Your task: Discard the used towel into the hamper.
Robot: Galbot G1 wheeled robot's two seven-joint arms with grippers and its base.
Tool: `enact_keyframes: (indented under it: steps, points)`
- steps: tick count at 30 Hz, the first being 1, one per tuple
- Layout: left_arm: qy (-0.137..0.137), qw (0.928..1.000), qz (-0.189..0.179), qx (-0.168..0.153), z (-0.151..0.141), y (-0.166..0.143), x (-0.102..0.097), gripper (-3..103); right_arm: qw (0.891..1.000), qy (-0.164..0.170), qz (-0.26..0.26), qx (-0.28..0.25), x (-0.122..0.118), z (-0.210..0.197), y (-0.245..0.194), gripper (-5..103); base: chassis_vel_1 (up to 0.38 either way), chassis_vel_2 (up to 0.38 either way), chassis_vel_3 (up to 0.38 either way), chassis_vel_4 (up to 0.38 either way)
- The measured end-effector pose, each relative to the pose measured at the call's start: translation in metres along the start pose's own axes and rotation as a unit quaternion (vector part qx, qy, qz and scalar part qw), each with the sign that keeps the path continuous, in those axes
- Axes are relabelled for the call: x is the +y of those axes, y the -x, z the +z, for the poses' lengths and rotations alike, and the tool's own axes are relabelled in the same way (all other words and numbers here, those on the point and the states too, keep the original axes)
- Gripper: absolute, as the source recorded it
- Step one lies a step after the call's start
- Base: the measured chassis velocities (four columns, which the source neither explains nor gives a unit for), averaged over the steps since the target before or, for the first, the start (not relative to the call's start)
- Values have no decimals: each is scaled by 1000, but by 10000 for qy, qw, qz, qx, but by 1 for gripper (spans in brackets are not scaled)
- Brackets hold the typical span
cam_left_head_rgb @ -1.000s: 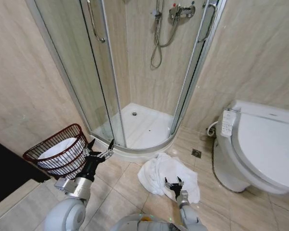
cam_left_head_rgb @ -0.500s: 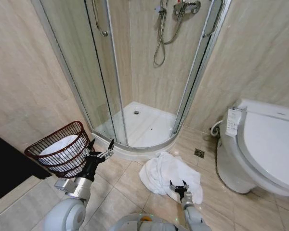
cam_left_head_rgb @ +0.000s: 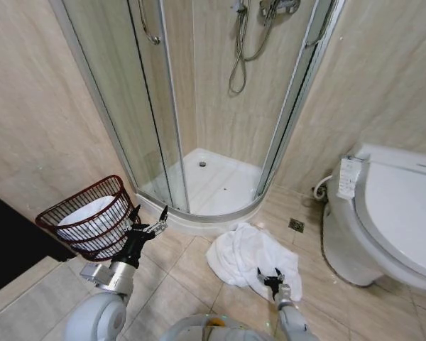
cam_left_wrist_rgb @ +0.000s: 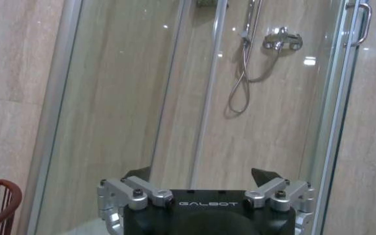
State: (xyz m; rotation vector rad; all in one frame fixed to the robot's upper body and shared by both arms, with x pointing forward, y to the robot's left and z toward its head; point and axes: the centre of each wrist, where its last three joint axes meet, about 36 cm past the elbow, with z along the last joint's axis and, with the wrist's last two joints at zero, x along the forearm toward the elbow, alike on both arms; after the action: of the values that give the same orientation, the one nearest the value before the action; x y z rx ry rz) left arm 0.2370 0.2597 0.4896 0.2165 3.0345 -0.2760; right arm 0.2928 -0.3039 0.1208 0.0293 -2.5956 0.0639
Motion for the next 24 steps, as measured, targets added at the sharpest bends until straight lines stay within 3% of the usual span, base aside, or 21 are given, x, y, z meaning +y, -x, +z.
enact_keyframes:
  steps: [24]
  points:
    - [0,10000,0,0,0,0,0,100,9997,245,-46,-68,3,0,-7,24,0,0,0,0]
